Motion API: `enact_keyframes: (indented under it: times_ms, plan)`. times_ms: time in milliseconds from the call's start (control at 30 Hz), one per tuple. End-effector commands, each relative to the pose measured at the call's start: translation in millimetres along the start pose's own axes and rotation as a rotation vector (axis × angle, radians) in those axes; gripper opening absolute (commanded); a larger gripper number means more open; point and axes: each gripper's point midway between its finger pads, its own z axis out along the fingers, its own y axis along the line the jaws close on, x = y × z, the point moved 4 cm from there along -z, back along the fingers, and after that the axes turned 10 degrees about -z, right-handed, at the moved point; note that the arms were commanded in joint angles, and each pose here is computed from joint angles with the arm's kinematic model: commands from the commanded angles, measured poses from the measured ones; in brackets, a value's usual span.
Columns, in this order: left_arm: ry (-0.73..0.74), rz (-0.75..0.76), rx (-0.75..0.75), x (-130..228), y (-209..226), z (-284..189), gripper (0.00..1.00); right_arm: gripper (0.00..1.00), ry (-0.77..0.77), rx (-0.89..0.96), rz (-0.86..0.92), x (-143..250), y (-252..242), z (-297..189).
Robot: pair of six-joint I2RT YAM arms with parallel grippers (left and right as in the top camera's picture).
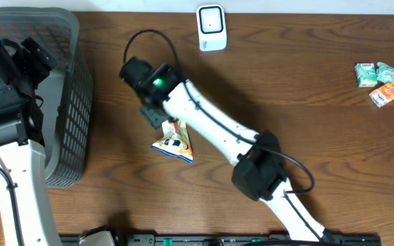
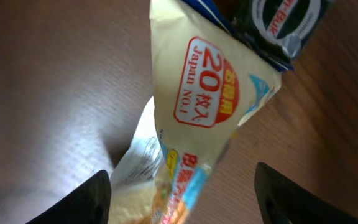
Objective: Scan the item barcode
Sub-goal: 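Move the right gripper to the white-and-yellow tissue bag, then grasp the tissue bag corner and pull it right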
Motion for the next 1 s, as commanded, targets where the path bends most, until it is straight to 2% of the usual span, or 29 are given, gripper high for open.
enact_keyframes:
  times_ms: [0, 67, 133, 267, 367, 567, 700, 767, 967]
  plan:
    - [-0.015, 0.006, 0.001, -6, -1, -2, 0.98, 0.68, 0.031, 0.145, 0.020, 4, 2, 16]
    - [-0.015, 0.006, 0.001, -6, -1, -2, 0.98, 0.67, 0.051, 0.149, 0.001, 7, 9, 23]
    - [-0.015, 0.006, 0.001, -6, -1, -2, 0.98, 0.59, 0.069, 0.149, -0.010, 10, 13, 30]
    - [-0.015, 0.006, 0.001, -6, -1, -2, 0.98, 0.29, 0.089, 0.150, -0.016, 13, 15, 35]
    - [-0.015, 0.006, 0.001, -6, -1, -2, 0.98, 0.01, 0.096, 0.151, -0.017, 14, 14, 35]
    - [-0.015, 0.006, 0.001, -6, -1, -2, 0.98, 0.01, 0.123, 0.105, 0.015, 19, 0, 29]
    - [-0.015, 0.006, 0.001, -6, -1, -2, 0.98, 0.01, 0.110, -0.057, 0.032, 19, -16, 10]
    - [-0.015, 0.006, 0.001, -6, -1, -2, 0.98, 0.01, 0.079, -0.199, 0.034, 17, -22, -2]
    - [-0.015, 0.006, 0.001, -6, -1, -2, 0.98, 0.01, -0.090, -0.796, -0.016, 15, -43, -35]
